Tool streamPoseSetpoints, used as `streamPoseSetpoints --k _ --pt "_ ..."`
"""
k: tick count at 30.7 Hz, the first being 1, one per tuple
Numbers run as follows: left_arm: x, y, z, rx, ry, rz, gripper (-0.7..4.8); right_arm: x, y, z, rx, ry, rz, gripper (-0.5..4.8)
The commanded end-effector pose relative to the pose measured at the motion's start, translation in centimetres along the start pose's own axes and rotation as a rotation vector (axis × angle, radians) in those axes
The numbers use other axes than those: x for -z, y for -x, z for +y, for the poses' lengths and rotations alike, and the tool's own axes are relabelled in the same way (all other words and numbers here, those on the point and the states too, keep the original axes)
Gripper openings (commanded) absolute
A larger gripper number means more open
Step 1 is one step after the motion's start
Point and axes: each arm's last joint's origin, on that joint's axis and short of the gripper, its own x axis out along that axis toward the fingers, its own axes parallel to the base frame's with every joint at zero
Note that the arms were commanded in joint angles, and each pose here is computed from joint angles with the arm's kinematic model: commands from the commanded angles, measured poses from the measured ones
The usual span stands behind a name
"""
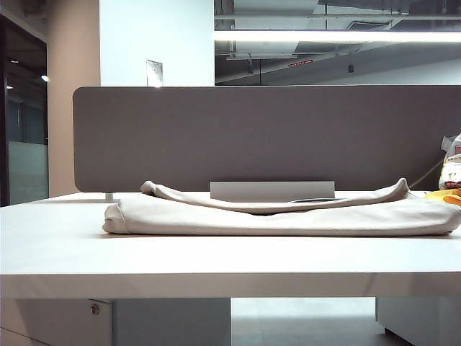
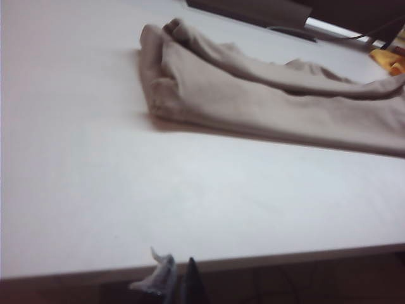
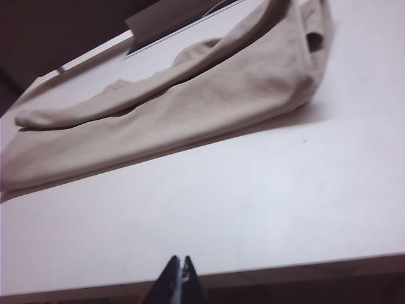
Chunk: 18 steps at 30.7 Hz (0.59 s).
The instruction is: Fold the bottom side of the T-shirt horizontally towards the center, about one-third of the way, then fold the sleeve back towards the center, creating a straight line along the edge of the T-shirt, and finally fold the bottom of the T-shirt up towards the top, creating a neat rectangle.
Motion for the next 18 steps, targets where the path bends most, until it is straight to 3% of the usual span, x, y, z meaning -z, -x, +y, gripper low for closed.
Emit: streamPoseSetpoints --k 1,6,15,18 --pt "0.5 -0.3 0.2 -0.002 -0.010 0.010 0.22 -0.2 0.0 0.1 0.001 0.069 -0.021 -0.01" --pt "1.6 -1.0 0.5 -0.004 -0.018 0.021 0.22 -0.1 0.0 0.1 0.002 0.127 -0.008 -0.01" --pt "1.9 -1.2 0.7 -0.007 -0.016 0.027 0.26 -0.1 0.0 0.1 -0.002 0.124 -0.004 -0.01" --pt "1.9 -1.2 0.5 0.042 0.015 0.042 0.27 -0.1 0.0 0.1 -0.002 0.125 -0.005 -0.01"
